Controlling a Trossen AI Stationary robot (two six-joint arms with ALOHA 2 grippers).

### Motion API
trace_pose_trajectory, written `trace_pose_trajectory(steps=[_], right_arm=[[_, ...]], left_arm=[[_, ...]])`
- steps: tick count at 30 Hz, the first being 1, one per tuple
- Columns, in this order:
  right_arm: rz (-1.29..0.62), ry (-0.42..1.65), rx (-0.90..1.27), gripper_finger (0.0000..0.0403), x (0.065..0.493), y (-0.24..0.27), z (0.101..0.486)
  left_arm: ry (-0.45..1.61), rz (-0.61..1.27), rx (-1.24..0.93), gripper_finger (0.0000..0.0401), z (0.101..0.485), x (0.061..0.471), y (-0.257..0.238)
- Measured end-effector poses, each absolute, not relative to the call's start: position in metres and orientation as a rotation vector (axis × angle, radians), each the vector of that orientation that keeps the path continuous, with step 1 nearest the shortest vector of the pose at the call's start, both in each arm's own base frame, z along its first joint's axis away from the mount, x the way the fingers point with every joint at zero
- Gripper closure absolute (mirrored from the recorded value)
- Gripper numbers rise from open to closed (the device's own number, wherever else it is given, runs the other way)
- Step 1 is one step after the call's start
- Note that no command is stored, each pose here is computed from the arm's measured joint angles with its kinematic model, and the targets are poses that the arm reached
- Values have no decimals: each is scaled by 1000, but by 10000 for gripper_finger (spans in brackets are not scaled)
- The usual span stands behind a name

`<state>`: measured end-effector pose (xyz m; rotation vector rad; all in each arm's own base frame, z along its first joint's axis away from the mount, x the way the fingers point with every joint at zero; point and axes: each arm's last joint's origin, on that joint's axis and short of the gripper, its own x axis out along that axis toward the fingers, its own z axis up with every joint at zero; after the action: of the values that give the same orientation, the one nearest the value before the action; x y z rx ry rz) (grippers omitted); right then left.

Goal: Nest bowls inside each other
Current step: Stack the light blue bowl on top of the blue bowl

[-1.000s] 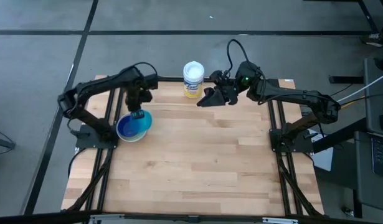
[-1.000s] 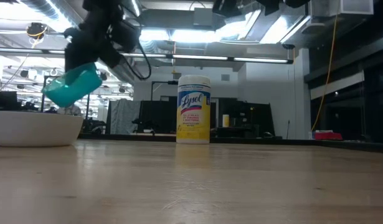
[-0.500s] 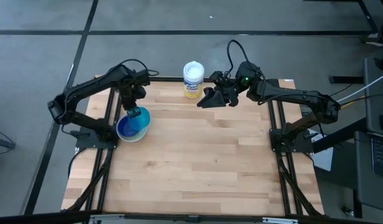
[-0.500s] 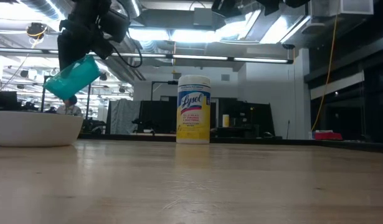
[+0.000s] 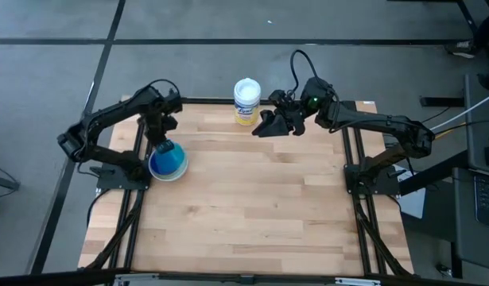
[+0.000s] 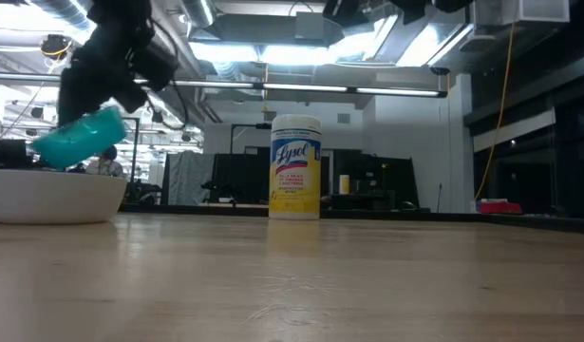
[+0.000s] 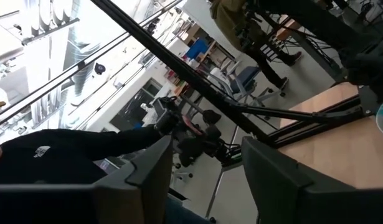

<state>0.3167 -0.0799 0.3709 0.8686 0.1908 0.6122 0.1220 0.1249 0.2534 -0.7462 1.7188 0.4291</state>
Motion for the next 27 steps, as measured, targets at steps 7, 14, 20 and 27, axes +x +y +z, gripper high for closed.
trace_pose_trajectory(steps=[7, 14, 20, 27], right_arm=[[595, 184, 868, 202, 314, -88, 371], [594, 185, 866, 214, 312, -93, 371], [595, 184, 860, 224, 312, -95, 371], [592, 183, 860, 217, 311, -96, 371]], left_arm=[[1769, 420, -809, 399, 234, 109, 108], [1842, 430, -878, 399, 215, 94, 102], [1820, 442, -894, 399, 217, 91, 111], [1797, 397, -913, 362, 217, 91, 111]])
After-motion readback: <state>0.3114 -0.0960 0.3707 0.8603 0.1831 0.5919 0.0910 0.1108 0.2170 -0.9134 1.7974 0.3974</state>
